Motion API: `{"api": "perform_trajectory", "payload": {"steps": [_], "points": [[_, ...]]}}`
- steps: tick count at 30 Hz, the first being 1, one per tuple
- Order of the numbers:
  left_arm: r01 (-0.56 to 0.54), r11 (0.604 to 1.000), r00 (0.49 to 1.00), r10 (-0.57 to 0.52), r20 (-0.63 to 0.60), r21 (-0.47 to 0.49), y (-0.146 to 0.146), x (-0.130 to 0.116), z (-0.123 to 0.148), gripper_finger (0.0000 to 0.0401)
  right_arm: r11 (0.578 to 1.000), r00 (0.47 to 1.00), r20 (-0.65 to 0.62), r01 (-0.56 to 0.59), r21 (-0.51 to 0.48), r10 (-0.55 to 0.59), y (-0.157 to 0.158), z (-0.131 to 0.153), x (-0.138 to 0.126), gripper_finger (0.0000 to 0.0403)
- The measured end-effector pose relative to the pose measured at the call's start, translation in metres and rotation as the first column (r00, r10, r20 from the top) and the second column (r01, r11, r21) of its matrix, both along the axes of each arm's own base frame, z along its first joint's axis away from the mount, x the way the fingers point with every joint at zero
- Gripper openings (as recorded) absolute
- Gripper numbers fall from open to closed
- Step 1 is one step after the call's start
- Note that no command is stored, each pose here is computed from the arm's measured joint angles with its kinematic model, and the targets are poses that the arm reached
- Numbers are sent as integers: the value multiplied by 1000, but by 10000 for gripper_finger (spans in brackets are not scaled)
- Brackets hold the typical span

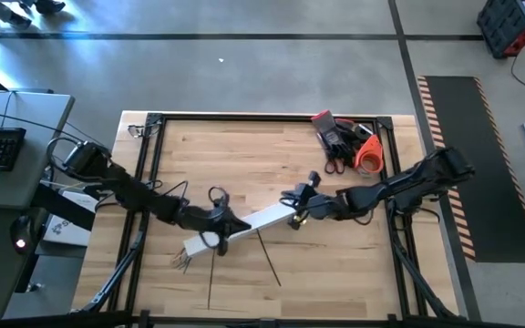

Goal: Ziptie cables
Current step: Close the cable duct

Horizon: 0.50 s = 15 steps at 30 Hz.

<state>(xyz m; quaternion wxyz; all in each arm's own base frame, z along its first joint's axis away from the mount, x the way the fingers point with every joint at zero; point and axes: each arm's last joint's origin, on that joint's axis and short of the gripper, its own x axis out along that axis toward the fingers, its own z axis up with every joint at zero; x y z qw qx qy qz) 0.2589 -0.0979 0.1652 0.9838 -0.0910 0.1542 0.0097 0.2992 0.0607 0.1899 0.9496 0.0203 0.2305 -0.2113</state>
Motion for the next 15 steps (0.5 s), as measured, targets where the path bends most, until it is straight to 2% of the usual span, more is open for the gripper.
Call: {"api": "perform_trajectory", "payload": {"steps": [4, 6, 9, 13, 15], "points": [[-25, 999, 999, 26, -33, 20, 18, 15, -7, 0, 998, 997, -68, 42, 54, -38, -5, -32, -22, 0], [-36, 999, 998, 38, -54, 26, 27, 24, -13, 0, 995, 996, -67, 70, 73, -65, -7, -40, -28, 0], [-32, 999, 997, 34, -72, 23, 38, 41, -17, 0, 995, 997, -43, 72, 73, -69, -7, -43, -32, 0], [-15, 1000, 997, 16, -81, 12, 50, 64, -22, 0, 997, 999, 23, 24, 72, -26, -4, -34, -25, 0], [-11, 1000, 995, 12, -96, 11, 55, 74, -28, 0, 996, 1000, 12, 13, 83, -14, -5, -35, -25, 0]]}}
